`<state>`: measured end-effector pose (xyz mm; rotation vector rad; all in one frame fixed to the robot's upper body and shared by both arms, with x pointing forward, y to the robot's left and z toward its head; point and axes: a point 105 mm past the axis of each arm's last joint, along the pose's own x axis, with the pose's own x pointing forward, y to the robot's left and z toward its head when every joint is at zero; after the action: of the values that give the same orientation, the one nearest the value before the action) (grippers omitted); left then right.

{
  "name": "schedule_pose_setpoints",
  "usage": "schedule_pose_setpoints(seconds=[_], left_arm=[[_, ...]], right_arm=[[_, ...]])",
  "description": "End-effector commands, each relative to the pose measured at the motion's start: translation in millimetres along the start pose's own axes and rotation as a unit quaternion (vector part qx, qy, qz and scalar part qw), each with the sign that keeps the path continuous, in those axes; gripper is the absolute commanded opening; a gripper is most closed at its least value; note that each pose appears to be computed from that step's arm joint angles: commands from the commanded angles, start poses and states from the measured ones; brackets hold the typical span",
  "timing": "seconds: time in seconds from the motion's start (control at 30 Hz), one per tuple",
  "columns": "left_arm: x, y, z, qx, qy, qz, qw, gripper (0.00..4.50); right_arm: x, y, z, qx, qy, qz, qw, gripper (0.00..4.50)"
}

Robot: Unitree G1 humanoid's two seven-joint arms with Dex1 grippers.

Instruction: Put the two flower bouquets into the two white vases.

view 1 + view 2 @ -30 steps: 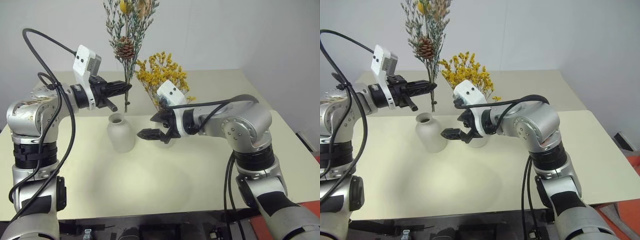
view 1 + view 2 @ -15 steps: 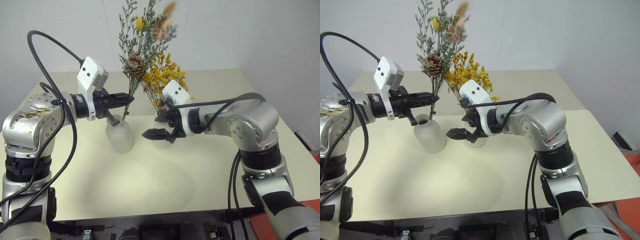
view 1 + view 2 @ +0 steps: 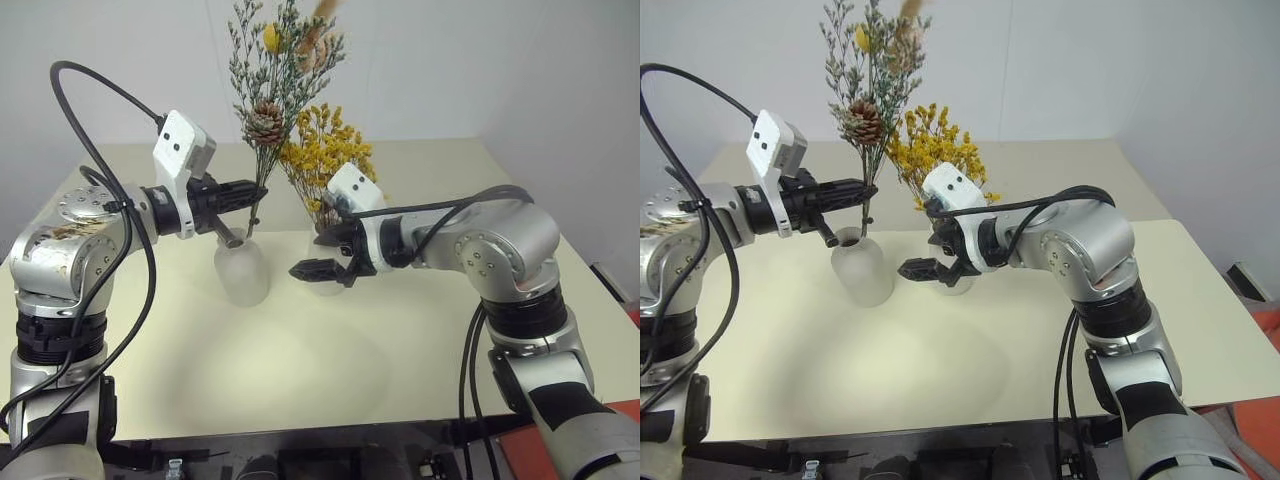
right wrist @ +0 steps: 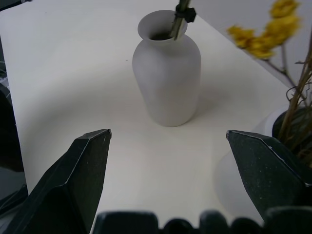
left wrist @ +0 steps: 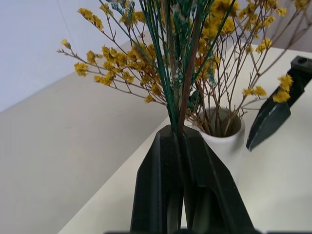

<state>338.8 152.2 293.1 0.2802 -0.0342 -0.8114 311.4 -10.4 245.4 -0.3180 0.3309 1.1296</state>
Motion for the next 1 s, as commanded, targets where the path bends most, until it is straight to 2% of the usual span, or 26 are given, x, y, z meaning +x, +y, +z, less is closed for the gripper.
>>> schedule_pose_setpoints(seconds=[0.03, 0.47, 0.8, 1.0], left_arm=[[-2, 2, 14, 0.018, -0.029, 0.007, 0.999, 0.02], [-18, 7, 20, 0.023, -0.015, 0.027, 0.999, 0.02], [-22, 13, -8, 0.005, 0.036, 0.061, 0.998, 0.02], [-22, 15, -15, -0.002, 0.036, 0.068, 0.997, 0.02]], right_arm=[[-6, 2, 13, -0.03, -0.024, -0.005, 0.999, 4.5], [-8, 1, 12, -0.032, -0.023, -0.006, 0.999, 4.5], [-8, 1, 11, -0.032, -0.021, -0.002, 0.999, 4.5], [-8, 1, 11, -0.032, -0.02, -0.001, 0.999, 4.5]])
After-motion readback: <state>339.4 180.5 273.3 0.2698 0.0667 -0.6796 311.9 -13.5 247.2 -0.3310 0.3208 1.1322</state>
